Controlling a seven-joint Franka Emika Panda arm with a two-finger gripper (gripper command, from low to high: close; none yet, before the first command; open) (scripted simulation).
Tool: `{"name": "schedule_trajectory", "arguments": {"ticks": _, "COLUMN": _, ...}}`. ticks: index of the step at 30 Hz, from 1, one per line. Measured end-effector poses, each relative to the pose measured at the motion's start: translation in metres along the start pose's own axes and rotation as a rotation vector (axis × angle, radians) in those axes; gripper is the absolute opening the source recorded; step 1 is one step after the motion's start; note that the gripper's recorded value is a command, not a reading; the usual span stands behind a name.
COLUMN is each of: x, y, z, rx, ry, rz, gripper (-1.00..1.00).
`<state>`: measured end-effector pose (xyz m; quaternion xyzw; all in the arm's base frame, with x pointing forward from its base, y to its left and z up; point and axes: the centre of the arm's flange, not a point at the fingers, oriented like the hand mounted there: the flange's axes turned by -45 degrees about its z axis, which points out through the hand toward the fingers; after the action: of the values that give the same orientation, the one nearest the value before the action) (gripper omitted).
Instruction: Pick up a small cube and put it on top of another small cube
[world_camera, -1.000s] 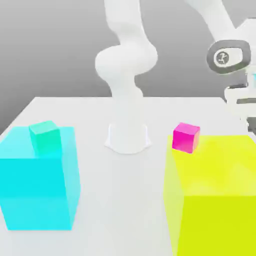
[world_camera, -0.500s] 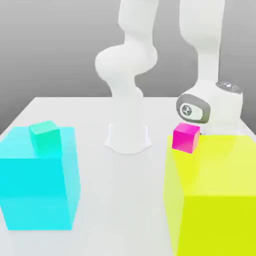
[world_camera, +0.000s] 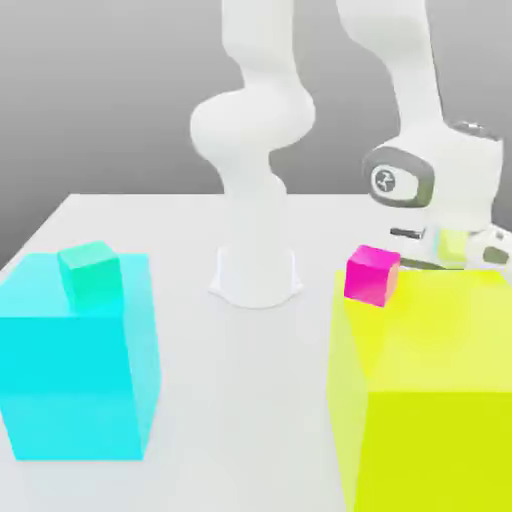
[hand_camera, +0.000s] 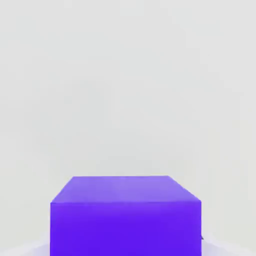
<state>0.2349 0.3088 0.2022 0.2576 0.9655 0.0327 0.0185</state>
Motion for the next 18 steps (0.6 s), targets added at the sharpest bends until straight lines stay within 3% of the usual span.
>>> {"name": "schedule_trajectory", "arguments": {"ticks": 11, "x": -0.011, "y": 0.105, "z": -0.026, "rx": -0.203, "ry": -0.025, "rz": 0.284, "gripper": -1.00}}
{"name": "schedule_trajectory", "arguments": {"ticks": 18, "x": -0.110, "y": 0.143, "z": -0.077, "rx": -0.300, "ry": -0.117, "rz": 0.642, "gripper": -1.00}}
